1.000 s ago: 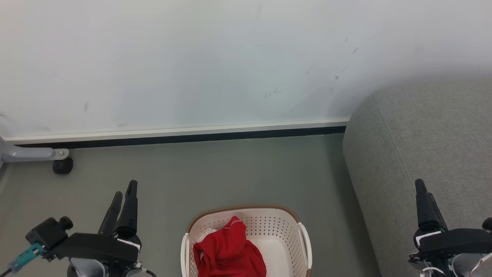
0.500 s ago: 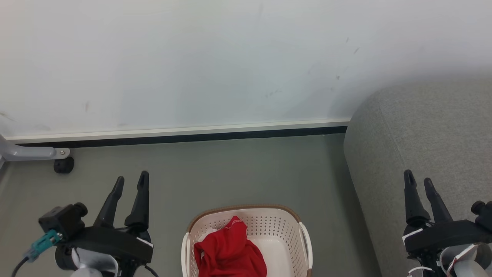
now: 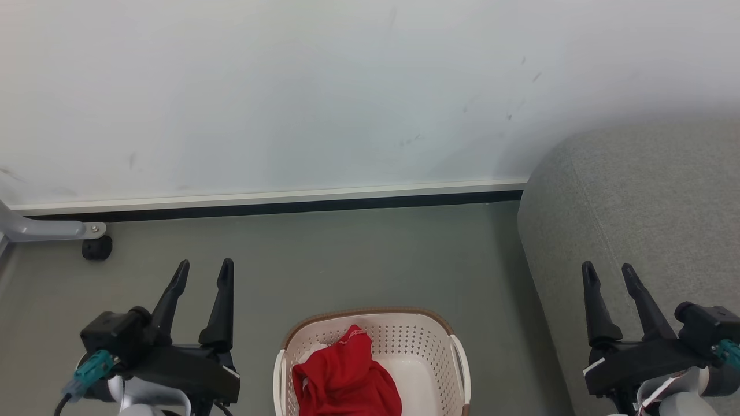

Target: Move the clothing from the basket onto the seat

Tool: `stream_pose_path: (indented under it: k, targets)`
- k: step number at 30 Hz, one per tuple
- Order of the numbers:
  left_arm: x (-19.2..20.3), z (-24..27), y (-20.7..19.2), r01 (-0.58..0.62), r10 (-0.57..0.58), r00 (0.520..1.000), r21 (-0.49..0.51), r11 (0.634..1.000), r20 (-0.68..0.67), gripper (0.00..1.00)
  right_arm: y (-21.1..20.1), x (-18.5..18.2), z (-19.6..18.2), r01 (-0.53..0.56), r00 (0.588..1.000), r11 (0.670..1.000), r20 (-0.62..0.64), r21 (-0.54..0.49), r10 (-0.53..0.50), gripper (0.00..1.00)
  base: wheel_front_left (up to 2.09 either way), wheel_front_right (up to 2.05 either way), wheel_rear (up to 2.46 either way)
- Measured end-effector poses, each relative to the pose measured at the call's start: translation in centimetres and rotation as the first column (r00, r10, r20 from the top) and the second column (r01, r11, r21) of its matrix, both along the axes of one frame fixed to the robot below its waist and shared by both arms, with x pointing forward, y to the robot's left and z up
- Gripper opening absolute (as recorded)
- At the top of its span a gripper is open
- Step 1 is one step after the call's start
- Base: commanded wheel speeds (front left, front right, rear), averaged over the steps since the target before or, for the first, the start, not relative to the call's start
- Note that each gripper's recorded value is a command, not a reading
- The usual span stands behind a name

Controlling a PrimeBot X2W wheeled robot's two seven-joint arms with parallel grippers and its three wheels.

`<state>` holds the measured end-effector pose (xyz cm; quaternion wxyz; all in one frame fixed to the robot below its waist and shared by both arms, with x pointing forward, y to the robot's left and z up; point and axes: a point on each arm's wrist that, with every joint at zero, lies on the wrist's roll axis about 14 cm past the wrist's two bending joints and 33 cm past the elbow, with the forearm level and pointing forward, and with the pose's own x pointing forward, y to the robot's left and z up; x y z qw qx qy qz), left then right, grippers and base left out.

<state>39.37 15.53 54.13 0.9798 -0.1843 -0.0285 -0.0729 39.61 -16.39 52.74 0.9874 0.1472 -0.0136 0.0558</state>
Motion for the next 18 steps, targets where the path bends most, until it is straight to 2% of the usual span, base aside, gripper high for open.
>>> stream_pose_path:
  k: [8,18]
  targets:
    - [-0.2,0.0,-0.4,-0.003,0.001,1.0,0.084,0.996,0.017,1.0,1.0,-0.2,0.0,-0.025,0.999,0.994,0.021,-0.106,0.027,1.0,0.0,0.0,0.0]
    - [-0.4,-0.4,-0.6,-0.009,0.005,1.0,0.185,0.983,0.022,1.0,1.5,-0.5,-0.6,-0.041,0.998,0.971,0.033,-0.237,0.05,1.0,0.0,0.0,0.0]
